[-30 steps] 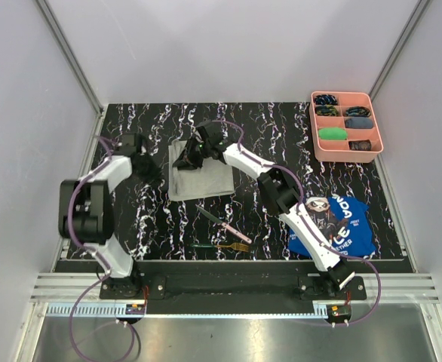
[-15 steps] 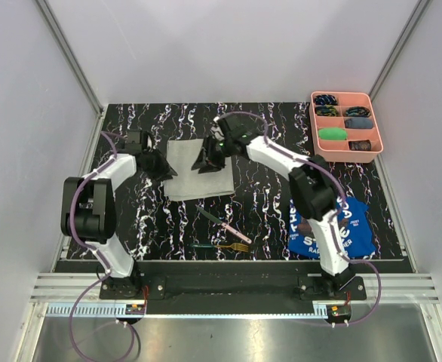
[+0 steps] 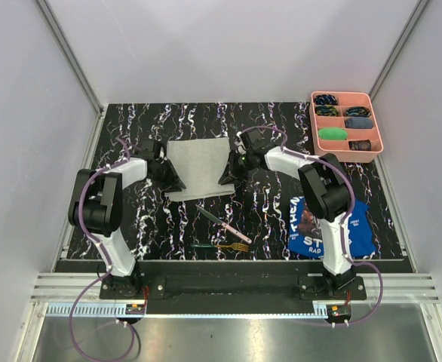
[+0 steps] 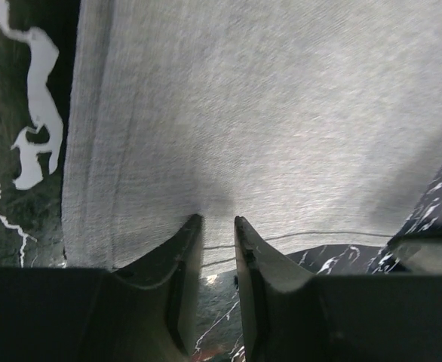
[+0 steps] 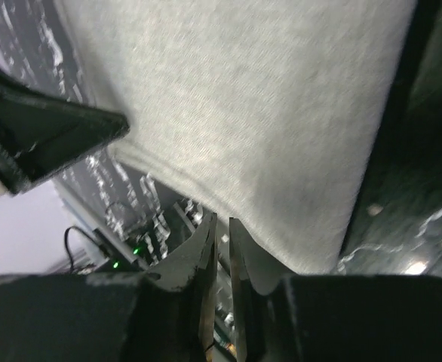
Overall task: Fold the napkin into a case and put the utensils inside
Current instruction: Fold the rectangle-folded napkin at the center of the board, then smooth out the square-folded napkin at the center of the board.
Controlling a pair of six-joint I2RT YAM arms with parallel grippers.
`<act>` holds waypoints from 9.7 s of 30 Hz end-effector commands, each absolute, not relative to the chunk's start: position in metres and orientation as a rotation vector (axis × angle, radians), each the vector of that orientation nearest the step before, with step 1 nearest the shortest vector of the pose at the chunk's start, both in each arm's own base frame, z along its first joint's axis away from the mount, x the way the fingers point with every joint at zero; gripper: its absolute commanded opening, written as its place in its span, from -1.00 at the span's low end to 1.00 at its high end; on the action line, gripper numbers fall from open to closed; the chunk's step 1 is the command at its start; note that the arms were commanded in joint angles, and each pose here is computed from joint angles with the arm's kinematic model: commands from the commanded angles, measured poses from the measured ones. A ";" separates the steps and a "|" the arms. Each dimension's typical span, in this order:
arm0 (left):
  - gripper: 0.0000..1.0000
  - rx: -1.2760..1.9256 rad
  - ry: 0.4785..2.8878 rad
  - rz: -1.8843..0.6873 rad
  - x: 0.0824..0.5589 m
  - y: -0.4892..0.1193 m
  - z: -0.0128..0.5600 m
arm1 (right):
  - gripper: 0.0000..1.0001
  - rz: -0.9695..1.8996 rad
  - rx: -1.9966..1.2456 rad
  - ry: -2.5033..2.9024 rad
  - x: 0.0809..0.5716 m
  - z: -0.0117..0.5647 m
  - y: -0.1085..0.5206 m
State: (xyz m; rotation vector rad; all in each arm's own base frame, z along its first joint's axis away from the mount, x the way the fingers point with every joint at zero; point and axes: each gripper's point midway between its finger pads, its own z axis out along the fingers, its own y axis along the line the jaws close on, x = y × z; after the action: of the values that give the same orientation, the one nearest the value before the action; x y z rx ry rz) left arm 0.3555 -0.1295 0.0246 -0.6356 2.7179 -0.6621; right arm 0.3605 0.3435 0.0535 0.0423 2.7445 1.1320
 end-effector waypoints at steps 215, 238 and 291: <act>-1.00 -0.671 2.302 -0.965 0.491 -0.099 0.120 | -0.97 1.260 0.305 2.503 0.402 0.076 0.394; -1.00 -0.676 2.366 -0.902 0.470 -0.094 0.106 | -0.37 1.117 0.428 2.602 0.383 0.043 0.384; -1.00 -0.605 2.130 -1.030 0.507 -0.107 0.179 | -1.00 1.089 0.347 2.247 0.486 0.156 0.301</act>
State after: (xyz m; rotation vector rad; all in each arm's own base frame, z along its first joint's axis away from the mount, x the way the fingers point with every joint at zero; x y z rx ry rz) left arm 0.4592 -0.0990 0.1148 -0.7331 2.3416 -0.9207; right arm 0.4479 0.3163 0.1053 0.5061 2.3954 1.0591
